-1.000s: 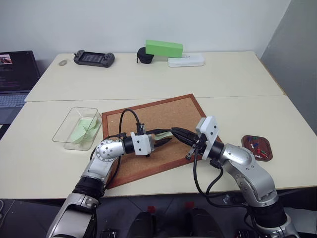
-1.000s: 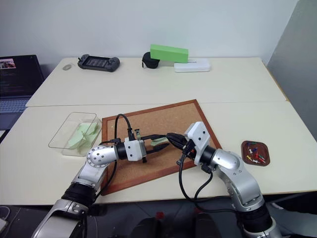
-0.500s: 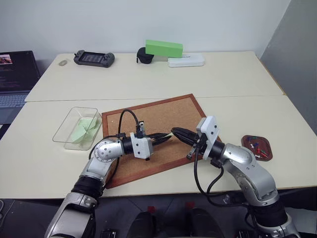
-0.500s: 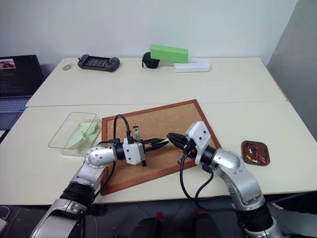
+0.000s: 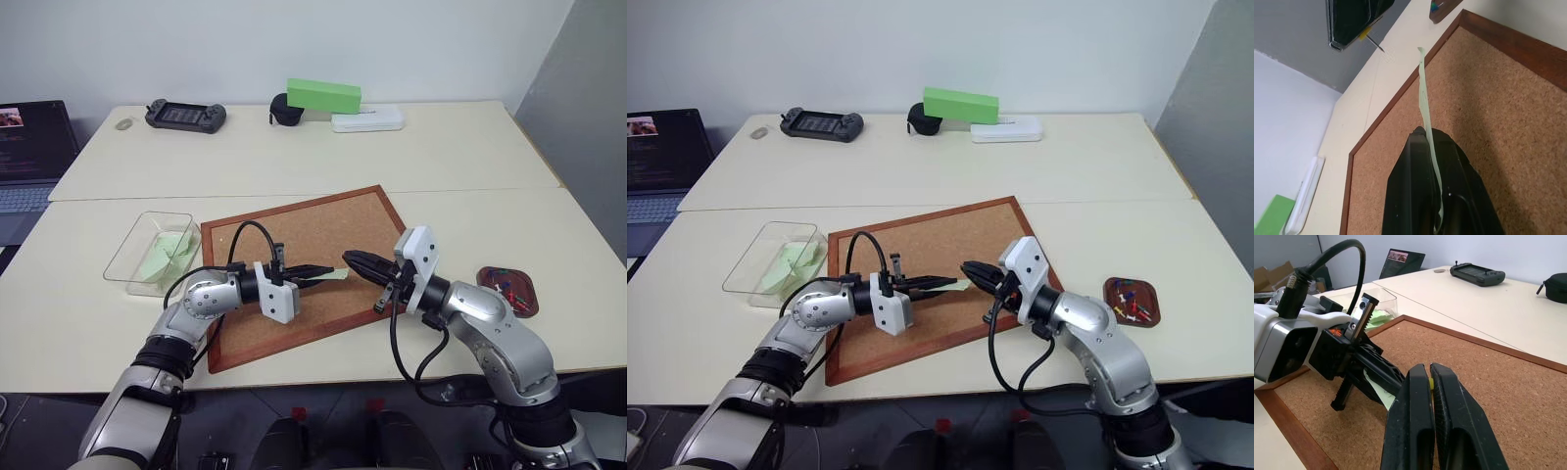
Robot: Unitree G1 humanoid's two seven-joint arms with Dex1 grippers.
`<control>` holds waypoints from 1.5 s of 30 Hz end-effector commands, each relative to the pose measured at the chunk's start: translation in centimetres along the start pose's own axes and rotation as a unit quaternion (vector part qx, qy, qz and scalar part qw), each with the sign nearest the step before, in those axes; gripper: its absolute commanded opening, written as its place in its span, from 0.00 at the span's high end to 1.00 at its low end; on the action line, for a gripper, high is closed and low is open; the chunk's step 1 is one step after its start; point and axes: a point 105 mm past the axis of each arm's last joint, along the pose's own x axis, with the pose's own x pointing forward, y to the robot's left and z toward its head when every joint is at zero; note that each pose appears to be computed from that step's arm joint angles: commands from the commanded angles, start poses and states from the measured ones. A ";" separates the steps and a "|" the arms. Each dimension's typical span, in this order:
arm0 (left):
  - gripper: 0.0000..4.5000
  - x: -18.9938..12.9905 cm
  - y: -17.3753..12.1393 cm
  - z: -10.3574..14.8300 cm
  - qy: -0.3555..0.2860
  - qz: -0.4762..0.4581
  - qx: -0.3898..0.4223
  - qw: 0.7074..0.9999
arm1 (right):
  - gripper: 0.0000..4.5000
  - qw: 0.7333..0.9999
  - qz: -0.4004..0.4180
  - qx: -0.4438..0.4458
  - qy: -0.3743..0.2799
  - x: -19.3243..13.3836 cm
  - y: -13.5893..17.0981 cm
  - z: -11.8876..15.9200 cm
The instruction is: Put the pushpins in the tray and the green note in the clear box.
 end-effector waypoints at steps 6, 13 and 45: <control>1.00 -1.2 2.2 -2.9 0.051 -0.005 -0.154 0.987 | 1.00 0.996 -0.083 -0.017 -0.015 -2.5 -2.2 1.2; 1.00 1.3 3.9 1.5 -0.045 -0.042 -0.380 0.923 | 1.00 0.964 -0.258 -0.035 0.045 -8.1 -5.9 -1.2; 1.00 2.9 1.8 4.1 -0.060 -0.137 -0.433 0.889 | 0.63 0.832 -0.535 0.083 0.120 -19.0 -12.0 -6.4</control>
